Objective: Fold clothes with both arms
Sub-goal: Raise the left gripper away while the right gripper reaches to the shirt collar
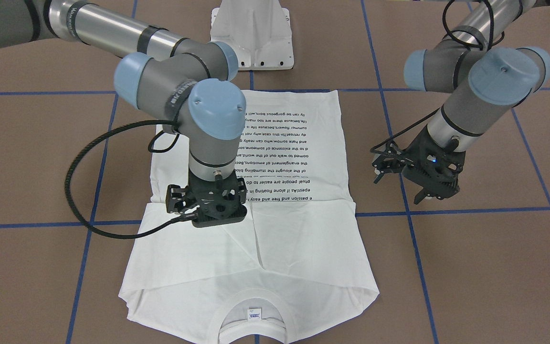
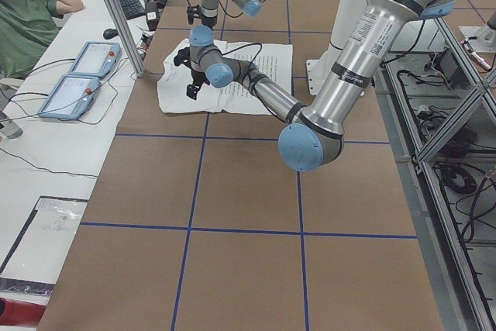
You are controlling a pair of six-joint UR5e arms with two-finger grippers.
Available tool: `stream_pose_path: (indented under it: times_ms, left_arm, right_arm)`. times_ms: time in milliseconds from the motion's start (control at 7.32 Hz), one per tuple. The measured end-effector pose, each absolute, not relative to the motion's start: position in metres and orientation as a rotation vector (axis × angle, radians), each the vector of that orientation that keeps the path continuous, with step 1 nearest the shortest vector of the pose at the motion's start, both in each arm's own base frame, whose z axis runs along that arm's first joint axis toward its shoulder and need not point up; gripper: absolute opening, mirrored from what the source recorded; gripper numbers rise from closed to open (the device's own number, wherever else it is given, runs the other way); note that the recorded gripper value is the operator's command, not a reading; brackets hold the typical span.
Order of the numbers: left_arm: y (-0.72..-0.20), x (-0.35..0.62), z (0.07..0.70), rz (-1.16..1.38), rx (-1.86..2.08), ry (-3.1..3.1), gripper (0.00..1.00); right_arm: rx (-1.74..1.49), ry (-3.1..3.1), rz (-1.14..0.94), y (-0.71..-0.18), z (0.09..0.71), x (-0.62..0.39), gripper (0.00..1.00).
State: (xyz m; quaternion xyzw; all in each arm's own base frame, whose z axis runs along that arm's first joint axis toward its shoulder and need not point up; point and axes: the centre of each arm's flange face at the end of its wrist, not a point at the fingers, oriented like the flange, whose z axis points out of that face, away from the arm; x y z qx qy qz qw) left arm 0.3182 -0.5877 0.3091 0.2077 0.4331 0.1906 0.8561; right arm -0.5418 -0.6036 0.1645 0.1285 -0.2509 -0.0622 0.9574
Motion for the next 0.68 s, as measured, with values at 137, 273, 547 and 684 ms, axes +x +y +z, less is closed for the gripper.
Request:
stream_pose_path:
  times_ms: [137, 273, 547, 684]
  left_arm:
    - [-0.588, 0.317, 0.310, 0.402, 0.438, 0.910, 1.00]
    - [-0.587, 0.316, 0.310, 0.402, 0.439, 0.910, 1.00]
    - [-0.587, 0.315, 0.310, 0.399, 0.439, 0.911, 1.00]
    - [-0.586, 0.316, 0.309, 0.398, 0.439, 0.912, 1.00]
  right_arm:
    - [0.298, -0.476, -0.152, -0.596, 0.168, -0.575, 0.99]
    - [0.329, -0.452, -0.179, -0.587, 0.175, -0.602, 0.97]
    - [0.374, -0.410, -0.214, -0.570, 0.182, -0.632, 0.93]
    - [0.387, -0.395, -0.224, -0.563, 0.183, -0.642, 0.89]
